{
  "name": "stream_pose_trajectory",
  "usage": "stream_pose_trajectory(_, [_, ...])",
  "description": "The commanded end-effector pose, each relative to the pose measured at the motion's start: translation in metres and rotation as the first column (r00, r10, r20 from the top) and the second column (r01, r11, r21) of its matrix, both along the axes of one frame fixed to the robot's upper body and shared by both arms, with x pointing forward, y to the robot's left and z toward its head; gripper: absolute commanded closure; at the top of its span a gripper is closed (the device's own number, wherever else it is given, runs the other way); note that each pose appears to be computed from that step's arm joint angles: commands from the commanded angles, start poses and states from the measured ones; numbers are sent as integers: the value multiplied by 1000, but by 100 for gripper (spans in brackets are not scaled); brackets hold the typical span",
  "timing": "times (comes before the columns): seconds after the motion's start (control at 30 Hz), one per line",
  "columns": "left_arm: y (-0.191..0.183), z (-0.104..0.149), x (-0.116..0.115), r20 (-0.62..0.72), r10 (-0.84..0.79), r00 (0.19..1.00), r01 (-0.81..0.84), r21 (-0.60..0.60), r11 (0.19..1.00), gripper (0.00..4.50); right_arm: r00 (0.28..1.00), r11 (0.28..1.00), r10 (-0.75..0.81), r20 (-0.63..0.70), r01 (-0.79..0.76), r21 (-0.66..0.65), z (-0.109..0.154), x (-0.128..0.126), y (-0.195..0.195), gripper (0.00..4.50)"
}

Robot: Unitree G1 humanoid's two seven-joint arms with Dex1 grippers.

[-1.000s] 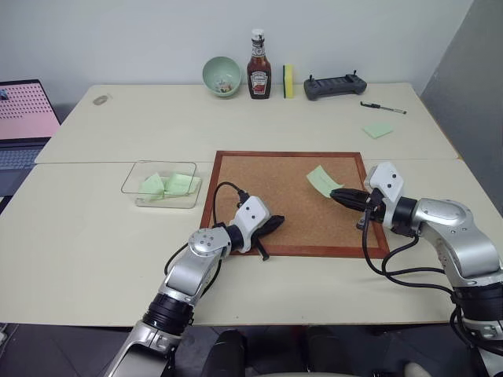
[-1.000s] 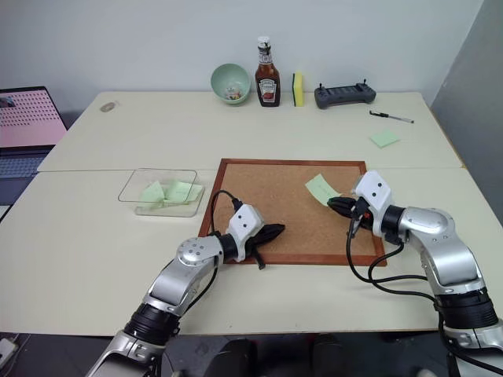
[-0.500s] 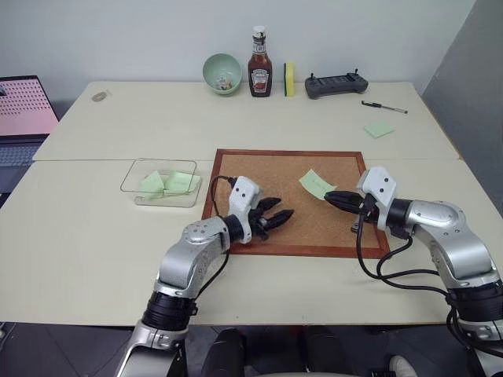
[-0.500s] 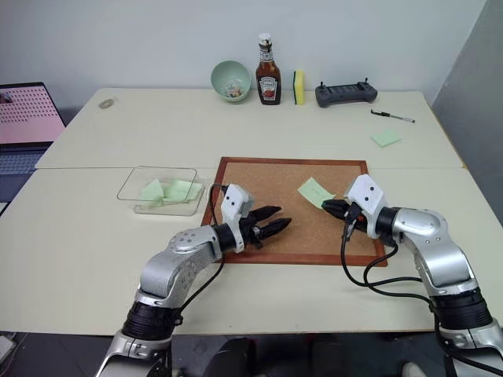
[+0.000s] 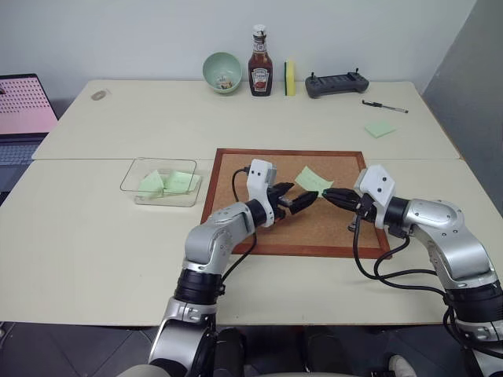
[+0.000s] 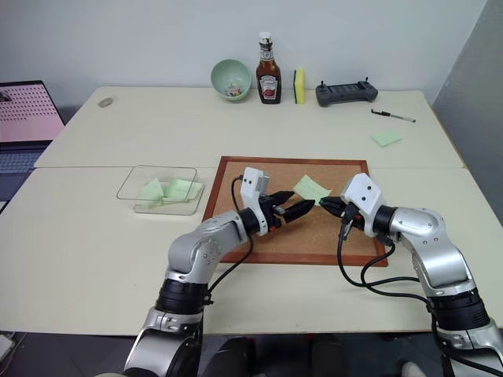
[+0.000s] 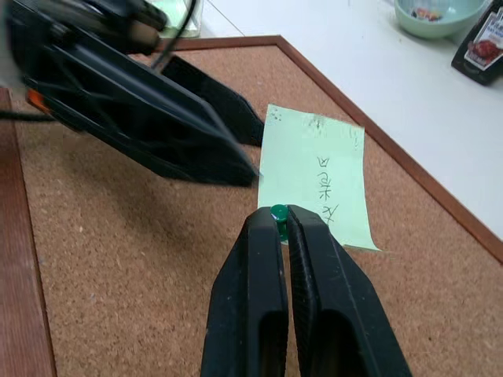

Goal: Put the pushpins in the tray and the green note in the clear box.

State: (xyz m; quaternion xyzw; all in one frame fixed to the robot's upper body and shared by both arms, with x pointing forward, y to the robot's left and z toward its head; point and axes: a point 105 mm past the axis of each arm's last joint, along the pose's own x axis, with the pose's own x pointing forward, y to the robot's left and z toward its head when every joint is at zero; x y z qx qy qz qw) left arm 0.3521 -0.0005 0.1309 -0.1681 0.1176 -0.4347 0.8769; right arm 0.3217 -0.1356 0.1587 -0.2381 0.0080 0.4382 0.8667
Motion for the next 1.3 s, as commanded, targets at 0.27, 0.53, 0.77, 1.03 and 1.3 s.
stream_pose_trajectory(0.27, [-21,21,22,-41,15,999,-19,-124,992,6,998,1000,26,57,-26,12,16,-4,7,450])
stream_pose_trajectory(0.53, [-28,20,17,-101,-18,995,0,-175,985,104,998,1000,25,59,-26,9,18,-5,7,450])
stream_pose_trajectory(0.77, [-18,15,15,-126,10,992,-32,-175,984,229,998,1000,29,62,-29,9,19,-3,7,450])
stream_pose_trajectory(1.03, [-17,18,8,-177,-4,984,-39,-238,971,373,997,1000,21,69,-22,20,20,0,6,450])
stream_pose_trajectory(1.3, [-20,28,4,-201,-33,979,-33,-316,948,445,999,997,-8,52,4,81,22,2,6,450])
